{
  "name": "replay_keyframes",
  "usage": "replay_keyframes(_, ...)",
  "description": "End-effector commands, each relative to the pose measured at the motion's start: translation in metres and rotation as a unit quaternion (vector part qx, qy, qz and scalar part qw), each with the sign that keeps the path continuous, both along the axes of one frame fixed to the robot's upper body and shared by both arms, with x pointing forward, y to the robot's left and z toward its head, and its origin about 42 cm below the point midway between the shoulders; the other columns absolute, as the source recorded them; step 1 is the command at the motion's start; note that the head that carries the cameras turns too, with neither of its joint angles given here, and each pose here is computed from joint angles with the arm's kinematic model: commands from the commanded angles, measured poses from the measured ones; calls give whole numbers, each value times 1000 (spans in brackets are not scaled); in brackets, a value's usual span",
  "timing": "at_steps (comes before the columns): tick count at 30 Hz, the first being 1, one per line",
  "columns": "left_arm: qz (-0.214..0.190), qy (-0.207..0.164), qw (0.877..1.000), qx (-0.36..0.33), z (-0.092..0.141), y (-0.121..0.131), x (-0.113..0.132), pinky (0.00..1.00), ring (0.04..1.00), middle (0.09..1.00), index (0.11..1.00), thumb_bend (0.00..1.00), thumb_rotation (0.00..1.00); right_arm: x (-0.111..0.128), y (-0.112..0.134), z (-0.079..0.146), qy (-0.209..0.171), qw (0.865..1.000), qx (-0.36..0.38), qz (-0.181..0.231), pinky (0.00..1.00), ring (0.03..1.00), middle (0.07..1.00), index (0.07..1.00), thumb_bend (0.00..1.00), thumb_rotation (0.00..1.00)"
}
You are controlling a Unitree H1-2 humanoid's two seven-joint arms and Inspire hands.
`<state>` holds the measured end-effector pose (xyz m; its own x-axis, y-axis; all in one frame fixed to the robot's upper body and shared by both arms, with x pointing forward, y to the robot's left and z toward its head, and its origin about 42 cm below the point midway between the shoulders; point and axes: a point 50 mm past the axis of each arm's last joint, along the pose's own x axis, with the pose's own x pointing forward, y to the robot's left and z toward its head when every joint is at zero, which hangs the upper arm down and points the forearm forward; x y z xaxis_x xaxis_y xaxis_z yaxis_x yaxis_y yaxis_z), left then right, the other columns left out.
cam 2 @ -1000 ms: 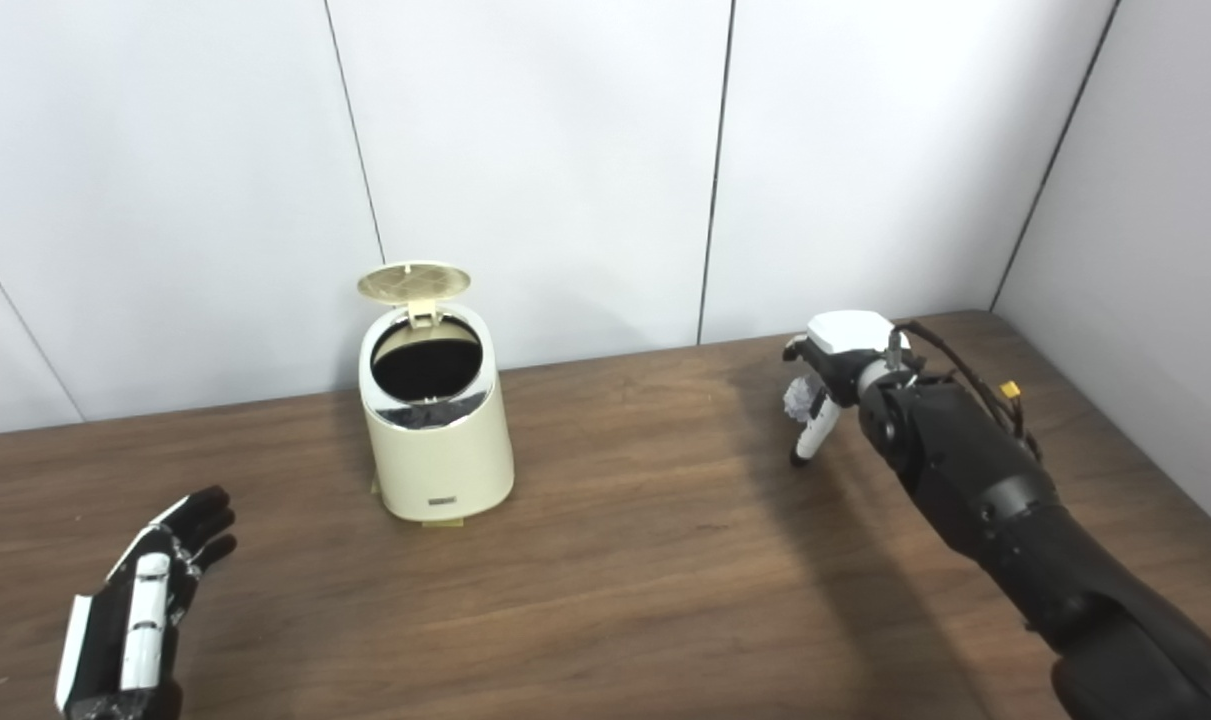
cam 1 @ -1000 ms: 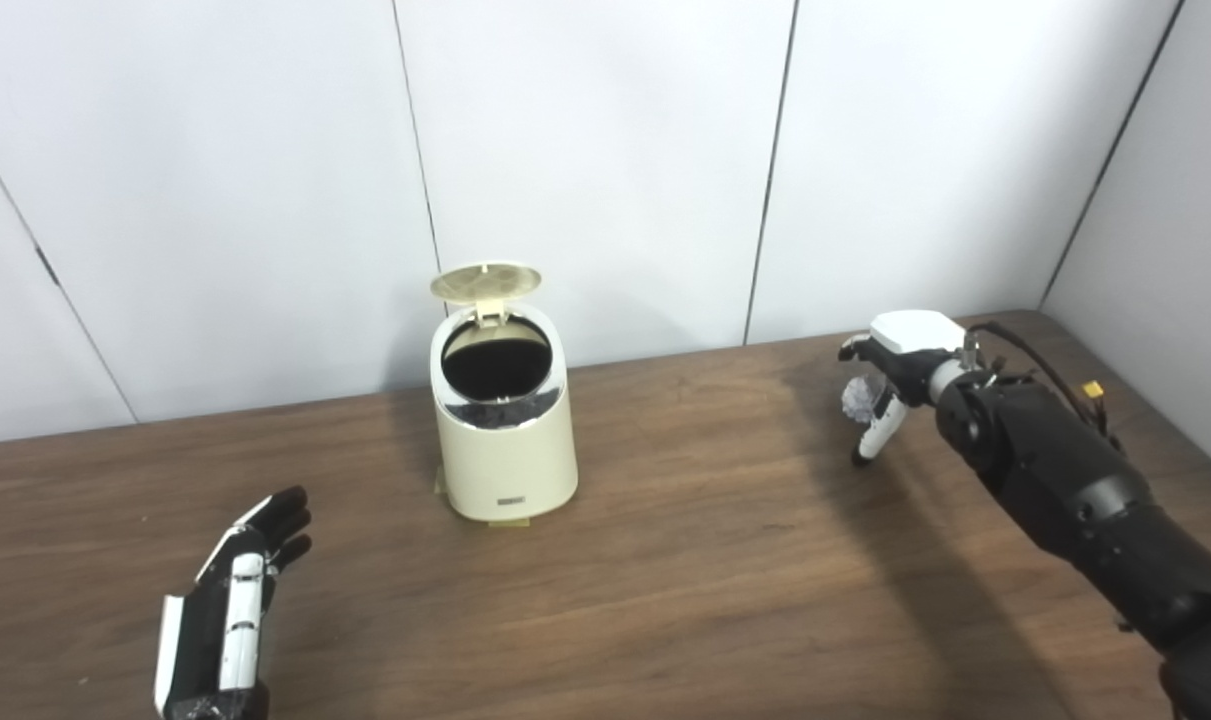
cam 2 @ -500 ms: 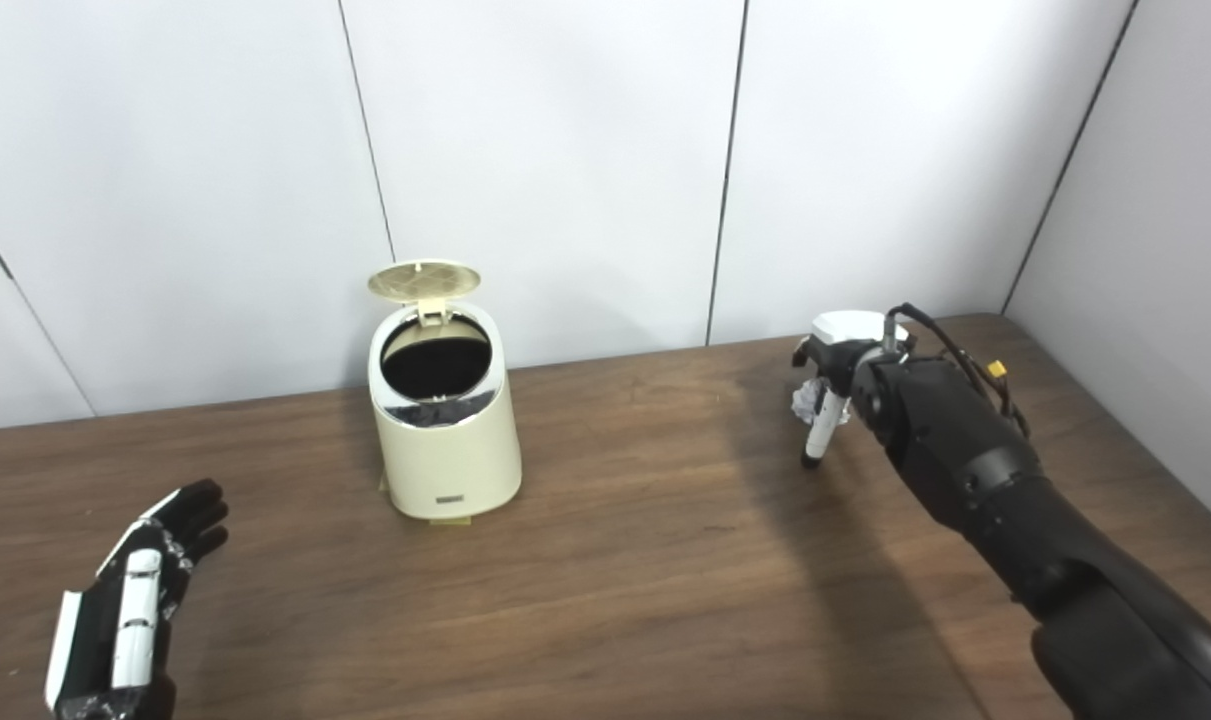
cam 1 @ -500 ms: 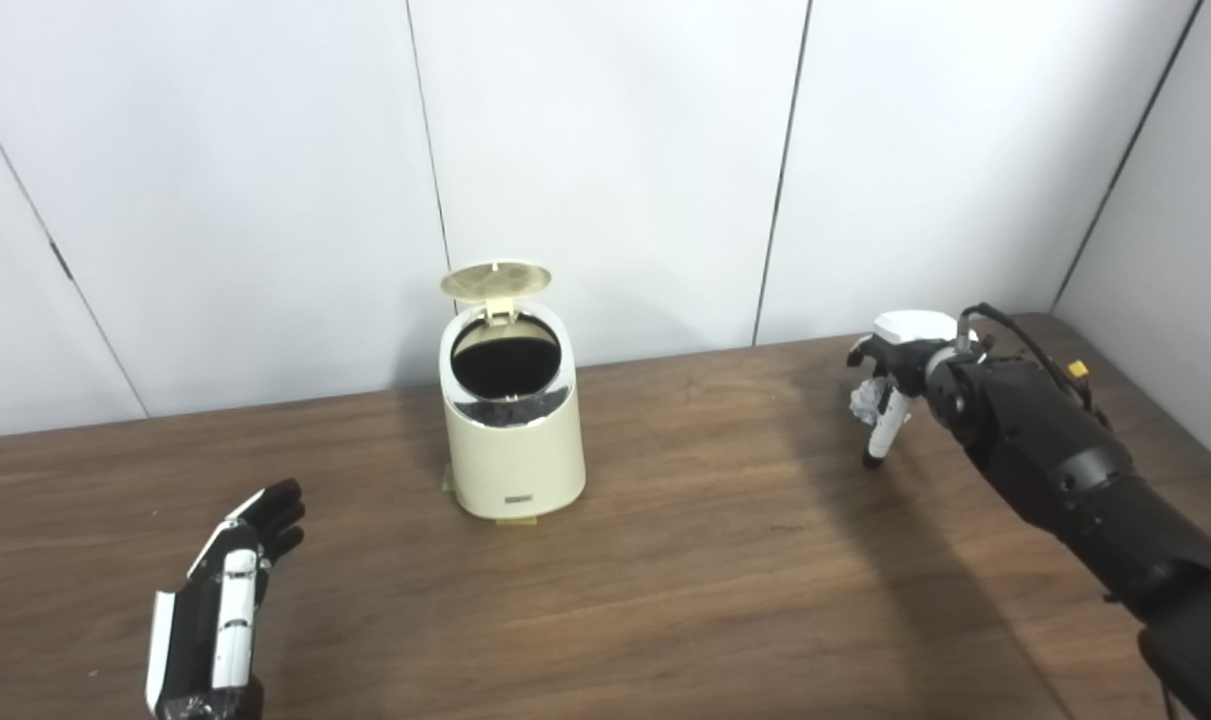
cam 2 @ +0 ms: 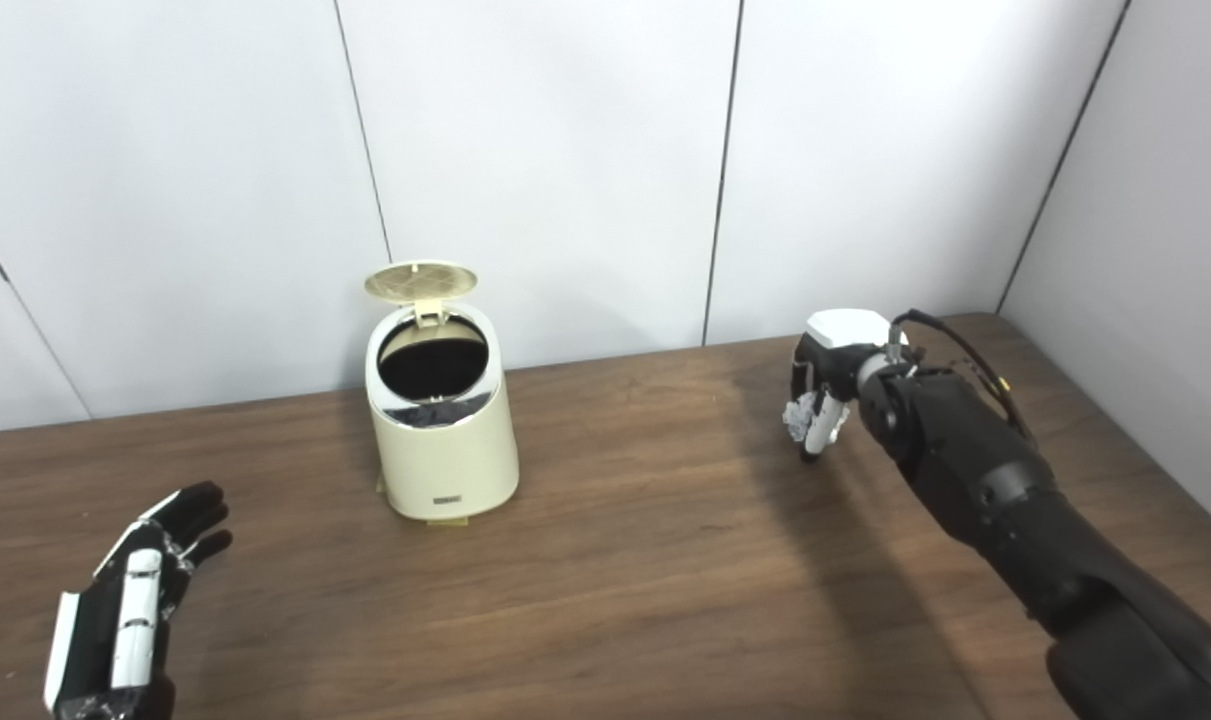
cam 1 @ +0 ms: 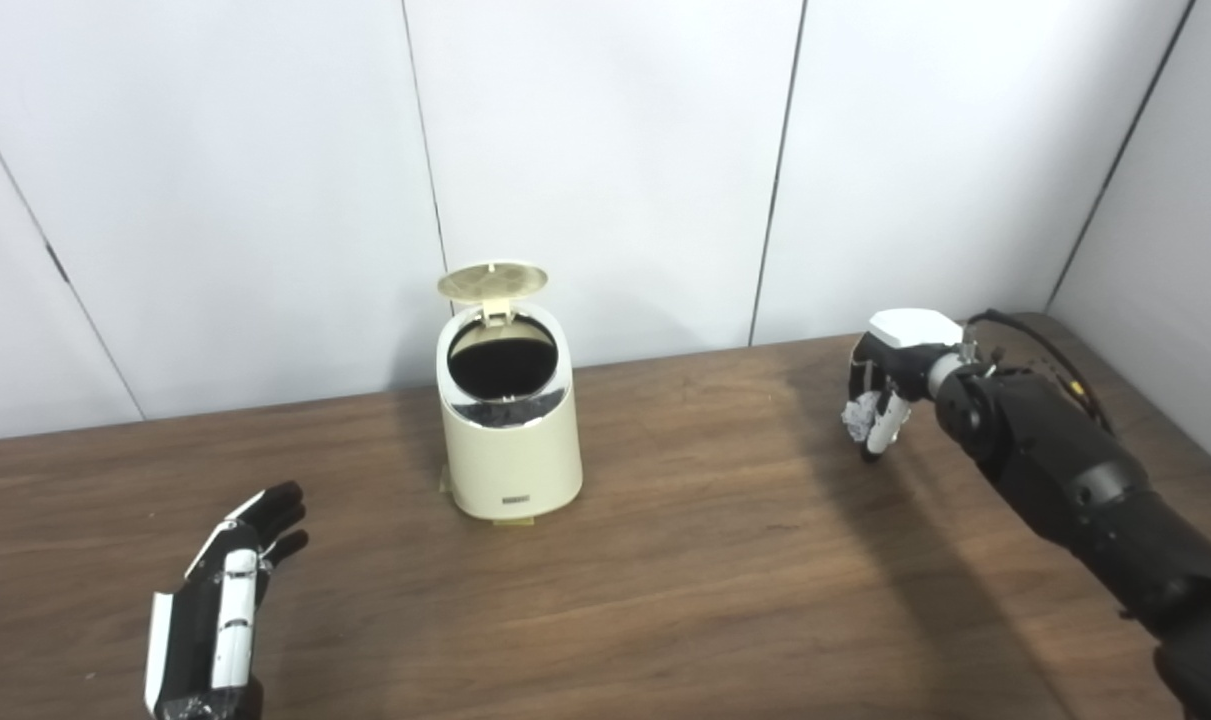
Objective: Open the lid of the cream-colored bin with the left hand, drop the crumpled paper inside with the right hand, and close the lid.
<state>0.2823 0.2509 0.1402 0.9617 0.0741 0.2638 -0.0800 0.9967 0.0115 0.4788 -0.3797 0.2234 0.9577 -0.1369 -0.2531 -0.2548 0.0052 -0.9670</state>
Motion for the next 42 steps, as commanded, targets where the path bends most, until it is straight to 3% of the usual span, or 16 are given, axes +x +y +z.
replay_keyframes(1,-4,-40,999,2,19,-1,4,813,829,819,791,323,862,0,-22,11,-31,999,-25,-23,450,542,529,471,524,0)
replay_keyframes(10,-4,-37,999,6,17,-1,6,820,836,825,798,318,876,-3,-22,14,-59,998,-5,-23,419,500,480,492,530,0)
replay_keyframes(15,-6,-37,999,4,15,-2,6,815,834,824,798,323,871,-4,-19,18,-65,998,1,-17,440,515,503,483,528,0)
replay_keyframes(20,-5,-31,1000,3,14,-3,6,838,836,826,798,344,858,-10,-8,33,-84,996,14,10,391,474,461,492,530,0)
replay_keyframes(26,-9,-31,999,1,12,-6,6,832,838,825,792,335,835,-28,34,75,-133,988,46,70,370,459,480,488,530,0)
replay_keyframes(32,-8,-28,1000,-4,10,-10,7,825,838,827,797,343,838,-56,77,112,-208,962,65,163,454,534,544,453,521,0)
replay_keyframes(36,-8,-28,1000,-3,7,-12,8,832,844,826,792,344,847,-74,105,131,-251,940,59,223,403,452,503,481,523,0)
replay_keyframes(37,-8,-27,1000,-1,7,-12,8,832,844,825,791,346,851,-78,112,136,-258,936,61,233,429,440,493,488,522,0)
replay_keyframes(42,-4,-24,1000,0,5,-15,9,836,838,827,793,349,881,-94,135,151,-314,903,69,286,371,427,497,488,520,0)
